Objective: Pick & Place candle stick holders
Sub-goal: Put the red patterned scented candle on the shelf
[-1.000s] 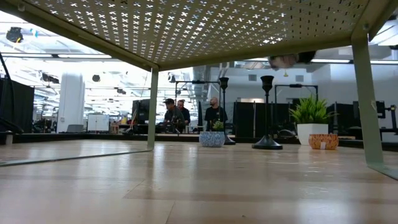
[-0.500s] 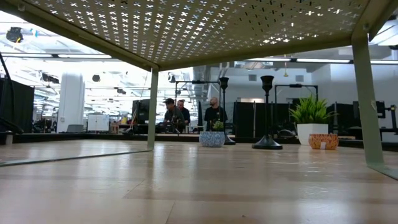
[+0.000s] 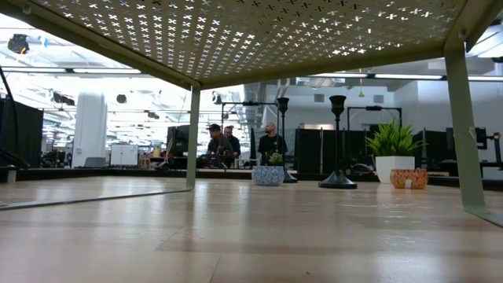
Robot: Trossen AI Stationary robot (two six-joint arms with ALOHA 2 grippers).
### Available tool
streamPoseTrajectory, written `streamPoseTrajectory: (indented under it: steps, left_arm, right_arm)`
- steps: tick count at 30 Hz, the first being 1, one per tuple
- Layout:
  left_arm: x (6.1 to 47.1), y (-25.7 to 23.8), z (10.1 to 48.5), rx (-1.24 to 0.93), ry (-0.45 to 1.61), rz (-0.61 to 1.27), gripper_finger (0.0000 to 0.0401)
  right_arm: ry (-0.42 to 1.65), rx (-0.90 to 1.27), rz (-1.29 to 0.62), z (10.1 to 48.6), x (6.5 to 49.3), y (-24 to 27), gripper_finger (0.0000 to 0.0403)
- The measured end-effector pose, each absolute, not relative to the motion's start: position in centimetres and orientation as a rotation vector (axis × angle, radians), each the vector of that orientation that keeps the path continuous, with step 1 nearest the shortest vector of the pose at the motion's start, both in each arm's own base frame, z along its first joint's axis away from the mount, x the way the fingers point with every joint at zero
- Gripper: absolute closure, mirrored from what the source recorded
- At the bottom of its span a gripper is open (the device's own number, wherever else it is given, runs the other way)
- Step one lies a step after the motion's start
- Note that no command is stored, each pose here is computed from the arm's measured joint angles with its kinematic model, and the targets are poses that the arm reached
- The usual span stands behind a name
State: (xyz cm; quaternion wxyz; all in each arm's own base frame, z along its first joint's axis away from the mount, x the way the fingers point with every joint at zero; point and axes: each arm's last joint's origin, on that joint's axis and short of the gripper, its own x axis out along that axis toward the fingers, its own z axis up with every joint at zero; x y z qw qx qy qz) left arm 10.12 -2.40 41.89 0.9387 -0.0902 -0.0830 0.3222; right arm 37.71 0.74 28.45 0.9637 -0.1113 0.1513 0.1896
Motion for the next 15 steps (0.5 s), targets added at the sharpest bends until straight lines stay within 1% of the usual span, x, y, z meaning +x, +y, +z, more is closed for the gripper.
streamPoseTrajectory:
  steps: [7,15]
  left_arm:
    - [10.2,-2.4,41.9,-0.182,-0.167,0.658,0.0093]
    - [10.3,-2.5,41.8,-0.179,-0.164,0.657,0.0093]
  right_arm:
    - [0.281,-0.232,0.429,28.0,41.5,2.8,0.0117]
    - [0.276,-0.222,0.489,27.1,44.7,5.8,0.0117]
